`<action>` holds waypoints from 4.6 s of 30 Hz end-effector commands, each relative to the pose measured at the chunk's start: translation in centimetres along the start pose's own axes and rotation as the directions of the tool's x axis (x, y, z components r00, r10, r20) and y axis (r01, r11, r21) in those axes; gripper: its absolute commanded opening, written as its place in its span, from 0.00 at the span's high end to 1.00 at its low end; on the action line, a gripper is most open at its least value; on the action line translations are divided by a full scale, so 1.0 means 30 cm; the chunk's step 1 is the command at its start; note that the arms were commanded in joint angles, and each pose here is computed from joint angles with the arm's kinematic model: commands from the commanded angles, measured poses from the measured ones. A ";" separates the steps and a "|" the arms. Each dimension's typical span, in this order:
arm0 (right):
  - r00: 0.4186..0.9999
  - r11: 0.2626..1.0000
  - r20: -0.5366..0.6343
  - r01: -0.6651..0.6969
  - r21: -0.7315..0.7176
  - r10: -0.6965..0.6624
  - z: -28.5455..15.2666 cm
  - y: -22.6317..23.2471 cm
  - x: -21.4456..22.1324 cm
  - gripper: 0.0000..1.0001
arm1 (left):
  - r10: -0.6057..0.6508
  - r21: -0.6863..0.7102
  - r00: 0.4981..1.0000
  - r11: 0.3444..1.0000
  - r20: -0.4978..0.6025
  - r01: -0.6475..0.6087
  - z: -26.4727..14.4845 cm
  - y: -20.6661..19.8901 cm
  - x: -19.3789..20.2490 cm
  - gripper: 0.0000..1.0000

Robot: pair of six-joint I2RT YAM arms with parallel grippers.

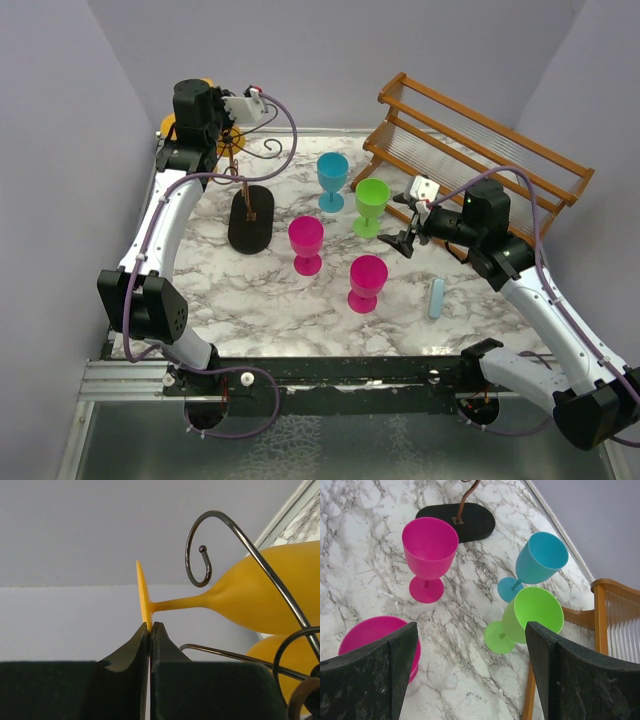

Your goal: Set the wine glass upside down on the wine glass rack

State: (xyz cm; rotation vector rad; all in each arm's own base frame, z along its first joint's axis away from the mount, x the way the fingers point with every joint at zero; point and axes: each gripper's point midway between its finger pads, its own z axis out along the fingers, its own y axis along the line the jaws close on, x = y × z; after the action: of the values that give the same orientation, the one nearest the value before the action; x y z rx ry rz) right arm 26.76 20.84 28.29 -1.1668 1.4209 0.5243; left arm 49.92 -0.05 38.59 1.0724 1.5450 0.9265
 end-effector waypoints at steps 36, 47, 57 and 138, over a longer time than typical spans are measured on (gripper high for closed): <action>1.000 1.000 -0.004 0.011 0.015 -0.011 0.007 -0.018 0.015 0.12 | -0.074 0.027 0.980 0.997 0.187 0.071 -0.050 0.028 -0.185 1.00; 1.000 1.000 -0.006 0.014 0.016 -0.013 0.007 -0.018 0.018 0.12 | -0.135 -0.020 0.976 0.990 0.169 0.140 -0.006 0.062 -0.192 1.00; 1.000 1.000 -0.009 0.012 0.015 -0.012 0.008 -0.018 0.021 0.12 | -0.148 -0.033 0.983 0.988 0.110 0.152 0.036 0.058 -0.166 1.00; 1.000 1.000 -0.011 0.019 0.008 -0.019 0.005 -0.013 0.025 0.12 | -0.126 0.150 0.991 0.980 -0.041 0.131 -0.010 -0.033 -0.089 0.42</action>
State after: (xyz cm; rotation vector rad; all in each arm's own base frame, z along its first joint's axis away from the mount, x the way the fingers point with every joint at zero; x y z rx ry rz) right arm 27.09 20.68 27.80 -1.1767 1.4262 0.5105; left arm 51.10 -2.76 37.64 1.0432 1.7122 0.7758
